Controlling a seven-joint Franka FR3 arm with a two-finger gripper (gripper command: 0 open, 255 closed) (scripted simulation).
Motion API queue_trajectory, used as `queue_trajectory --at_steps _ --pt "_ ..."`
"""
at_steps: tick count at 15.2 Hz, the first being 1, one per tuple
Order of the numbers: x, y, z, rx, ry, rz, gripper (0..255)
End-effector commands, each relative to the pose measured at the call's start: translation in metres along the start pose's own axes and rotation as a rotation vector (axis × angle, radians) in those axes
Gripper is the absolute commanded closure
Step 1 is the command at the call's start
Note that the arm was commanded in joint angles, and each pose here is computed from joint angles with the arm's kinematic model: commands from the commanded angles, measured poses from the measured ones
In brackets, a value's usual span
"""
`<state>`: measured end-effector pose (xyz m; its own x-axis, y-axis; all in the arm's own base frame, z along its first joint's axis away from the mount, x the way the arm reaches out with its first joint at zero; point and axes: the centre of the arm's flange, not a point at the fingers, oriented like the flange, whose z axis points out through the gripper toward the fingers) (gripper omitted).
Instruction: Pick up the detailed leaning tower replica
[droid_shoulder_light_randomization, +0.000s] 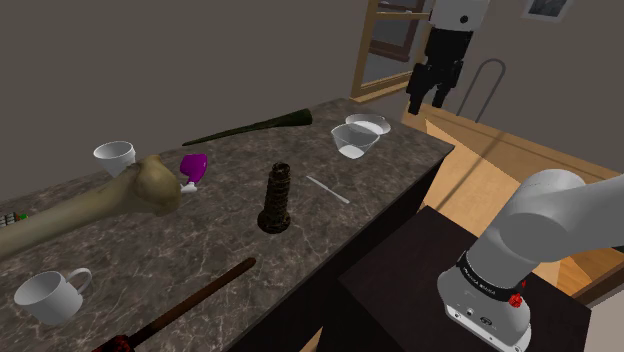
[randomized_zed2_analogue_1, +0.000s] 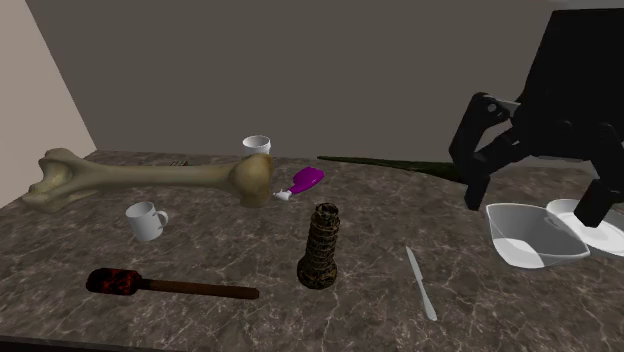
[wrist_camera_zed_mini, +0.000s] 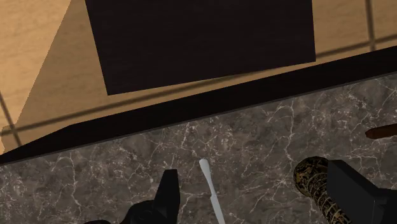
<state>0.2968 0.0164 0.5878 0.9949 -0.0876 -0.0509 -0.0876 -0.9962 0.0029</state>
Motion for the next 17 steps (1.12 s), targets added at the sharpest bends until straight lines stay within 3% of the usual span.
queue_trajectory --at_steps 1,17 --pt "0.000 0.000 0.000 0.000 0.000 0.000 0" --pt "0.108 -0.119 0.124 0.005 0.087 -0.035 0"
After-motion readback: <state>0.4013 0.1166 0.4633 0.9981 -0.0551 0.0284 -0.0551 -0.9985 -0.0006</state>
